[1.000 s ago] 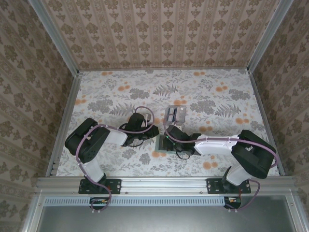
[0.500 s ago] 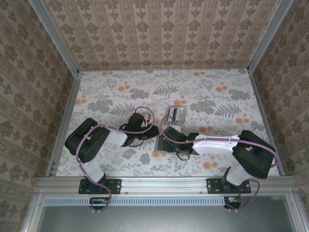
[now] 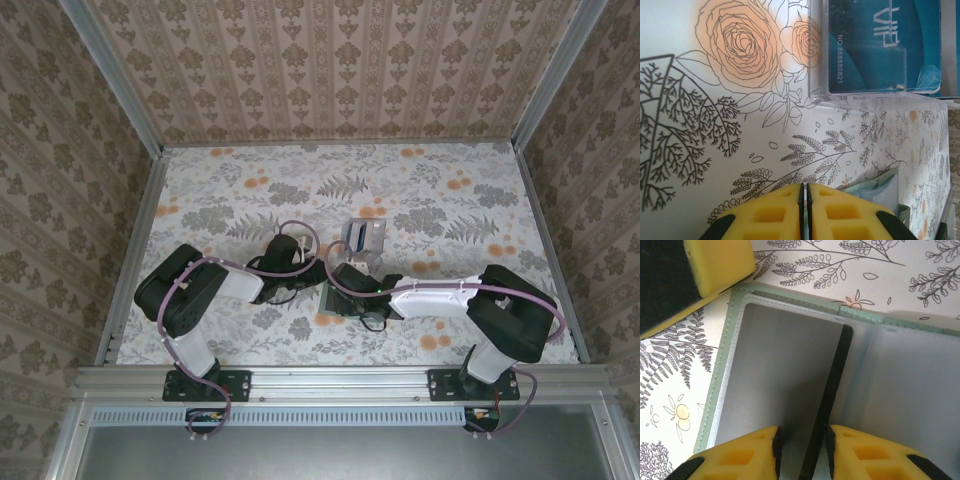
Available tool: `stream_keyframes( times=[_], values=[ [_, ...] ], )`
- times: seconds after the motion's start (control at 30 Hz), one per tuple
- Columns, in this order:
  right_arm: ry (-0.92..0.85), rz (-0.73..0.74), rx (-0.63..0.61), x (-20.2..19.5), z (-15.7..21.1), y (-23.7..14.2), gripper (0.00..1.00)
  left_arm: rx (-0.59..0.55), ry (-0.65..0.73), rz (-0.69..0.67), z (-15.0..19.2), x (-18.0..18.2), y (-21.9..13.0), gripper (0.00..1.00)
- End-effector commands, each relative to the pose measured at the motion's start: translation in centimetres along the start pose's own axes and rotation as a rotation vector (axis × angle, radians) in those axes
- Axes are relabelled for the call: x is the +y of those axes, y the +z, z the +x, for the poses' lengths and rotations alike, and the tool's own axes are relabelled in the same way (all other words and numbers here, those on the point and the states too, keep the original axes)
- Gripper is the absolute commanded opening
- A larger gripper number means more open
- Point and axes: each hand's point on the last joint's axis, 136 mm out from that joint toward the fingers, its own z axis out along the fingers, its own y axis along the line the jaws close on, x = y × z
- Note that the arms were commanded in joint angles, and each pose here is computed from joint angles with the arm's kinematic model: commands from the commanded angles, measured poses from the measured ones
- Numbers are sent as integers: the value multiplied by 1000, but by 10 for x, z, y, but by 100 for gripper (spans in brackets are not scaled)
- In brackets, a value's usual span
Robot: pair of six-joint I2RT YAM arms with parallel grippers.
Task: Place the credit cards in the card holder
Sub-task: Insert the credit card into the card slot.
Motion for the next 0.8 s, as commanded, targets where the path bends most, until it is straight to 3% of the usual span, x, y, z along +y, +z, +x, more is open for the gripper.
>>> stream_keyframes(
  times=[0.0,0.13,0.43,0.7,0.77],
  values=[
    [-13,-59,-12,18,-5,-1,31,206,-127,-313,74,92,-9,13],
    [-27,-80,-22,23,-8,-2,29,211,-130,-304,75,92,-7,13],
    [-24,-43,-28,6,-3,-25,36,202,-129,-308,73,92,-9,14],
    [77,12,-58,-32,10,-42,47,202,-130,-309,75,93,-10,16],
    [108,38,-63,-42,13,-42,54,202,-129,-305,74,92,-9,17]
  ],
)
